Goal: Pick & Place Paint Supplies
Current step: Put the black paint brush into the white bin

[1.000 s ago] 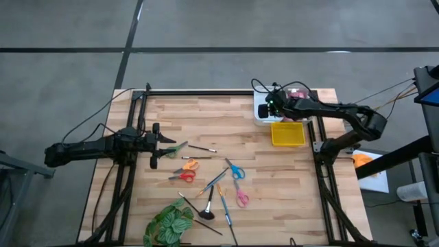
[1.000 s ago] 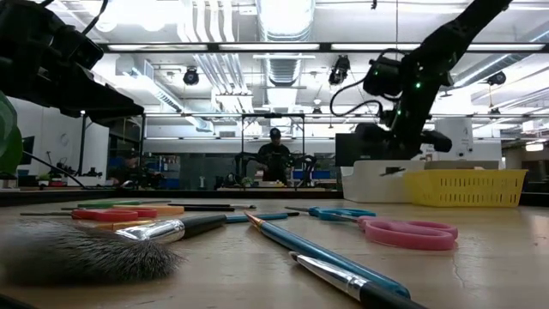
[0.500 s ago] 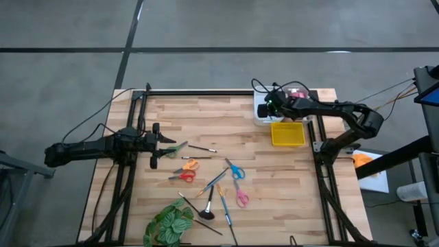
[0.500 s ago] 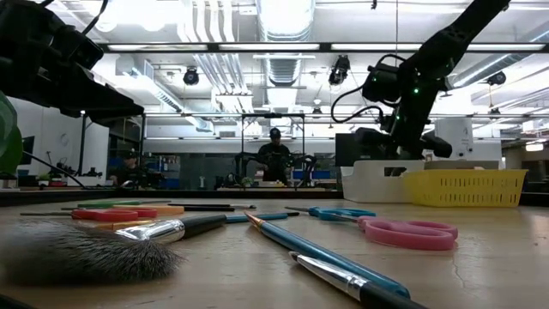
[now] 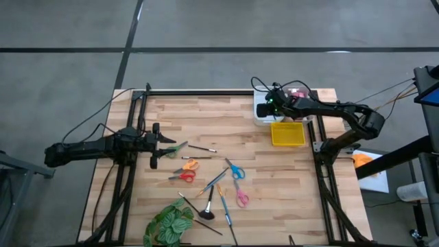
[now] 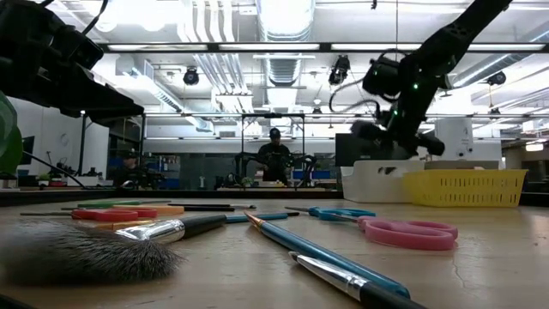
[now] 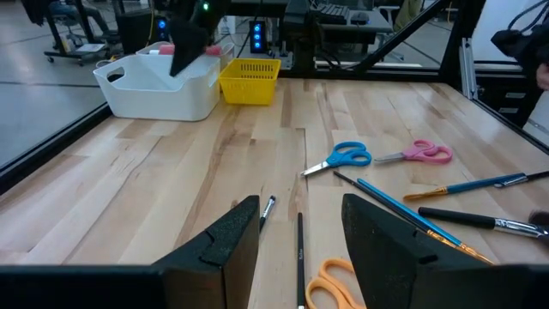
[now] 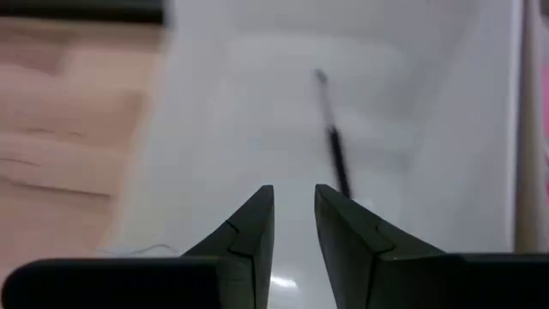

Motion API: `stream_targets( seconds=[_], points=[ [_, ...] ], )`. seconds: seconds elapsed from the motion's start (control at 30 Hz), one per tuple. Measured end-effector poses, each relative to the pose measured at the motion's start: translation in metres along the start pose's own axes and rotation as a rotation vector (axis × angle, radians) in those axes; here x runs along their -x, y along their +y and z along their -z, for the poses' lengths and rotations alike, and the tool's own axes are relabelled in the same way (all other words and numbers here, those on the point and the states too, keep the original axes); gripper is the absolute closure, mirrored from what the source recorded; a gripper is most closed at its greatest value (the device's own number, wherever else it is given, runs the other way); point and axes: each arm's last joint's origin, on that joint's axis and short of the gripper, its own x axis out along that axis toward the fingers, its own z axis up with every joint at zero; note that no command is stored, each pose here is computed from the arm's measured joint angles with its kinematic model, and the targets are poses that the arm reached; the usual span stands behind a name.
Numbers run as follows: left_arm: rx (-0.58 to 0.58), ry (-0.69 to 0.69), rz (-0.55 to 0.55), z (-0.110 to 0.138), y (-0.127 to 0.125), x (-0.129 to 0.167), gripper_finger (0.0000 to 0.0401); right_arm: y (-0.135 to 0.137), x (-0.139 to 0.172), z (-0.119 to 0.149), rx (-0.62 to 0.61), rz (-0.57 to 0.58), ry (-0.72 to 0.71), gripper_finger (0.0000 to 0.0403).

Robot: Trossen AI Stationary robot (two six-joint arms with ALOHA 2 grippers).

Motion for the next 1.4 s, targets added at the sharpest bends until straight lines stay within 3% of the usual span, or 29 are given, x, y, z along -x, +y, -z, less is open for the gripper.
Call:
stream_targets(
  seconds=[0.13,0.5,0.7,0.97,1.1,1.4],
  points=[
    [0.0,0.001,0.0,0.0,0.0,0.0,0.0232,0.007,0.013,-0.01,0.083,-0.133,-0.072,0.0317],
    [0.0,0.0,0.0,0.0,0.0,0.0,0.0232,0.037,0.056,-0.033,0.427,-0.701,-0.321,0.0317],
    [0.0,0.0,0.0,0.0,0.0,0.0,0.0232,0.057,0.064,-0.022,0.586,-0.785,-0.405,0.0317],
    [0.0,0.0,0.0,0.0,0.0,0.0,0.0232,0.094,0.06,0.017,0.841,-0.896,-0.449,0.0317],
    [0.0,0.001,-0.001,0.0,0.0,0.0,0.0232,0.112,0.053,0.037,0.857,-0.963,-0.448,0.0317],
    [0.0,0.0,0.0,0.0,0.0,0.0,0.0232,0.162,0.026,0.061,0.784,-1.004,-0.264,0.0317]
  ],
)
